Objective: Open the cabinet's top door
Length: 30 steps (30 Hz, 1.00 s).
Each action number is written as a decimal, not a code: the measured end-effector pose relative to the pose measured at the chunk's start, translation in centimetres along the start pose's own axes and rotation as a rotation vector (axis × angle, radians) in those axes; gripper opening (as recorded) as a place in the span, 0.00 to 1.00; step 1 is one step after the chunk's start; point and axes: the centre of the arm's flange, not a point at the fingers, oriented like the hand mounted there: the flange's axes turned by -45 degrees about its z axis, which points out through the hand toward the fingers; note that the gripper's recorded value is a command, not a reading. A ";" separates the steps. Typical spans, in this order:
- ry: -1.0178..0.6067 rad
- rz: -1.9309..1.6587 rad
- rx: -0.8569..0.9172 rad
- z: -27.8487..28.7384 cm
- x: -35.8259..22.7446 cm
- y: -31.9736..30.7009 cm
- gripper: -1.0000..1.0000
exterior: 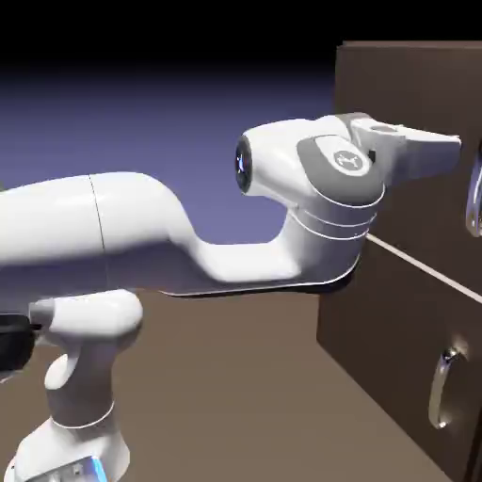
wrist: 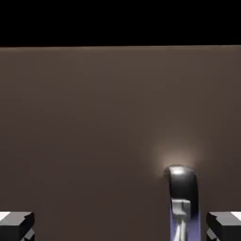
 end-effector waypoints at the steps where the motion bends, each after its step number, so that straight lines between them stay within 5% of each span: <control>1: -0.006 0.001 -0.002 0.4 -1.0 0.7 0.50; 9: -0.023 0.003 -0.006 5.4 -3.7 2.3 0.50; 10: -0.023 0.003 -0.006 6.3 -3.7 2.3 0.00; 30: -0.024 0.000 -0.367 -8.3 -3.3 -5.8 0.00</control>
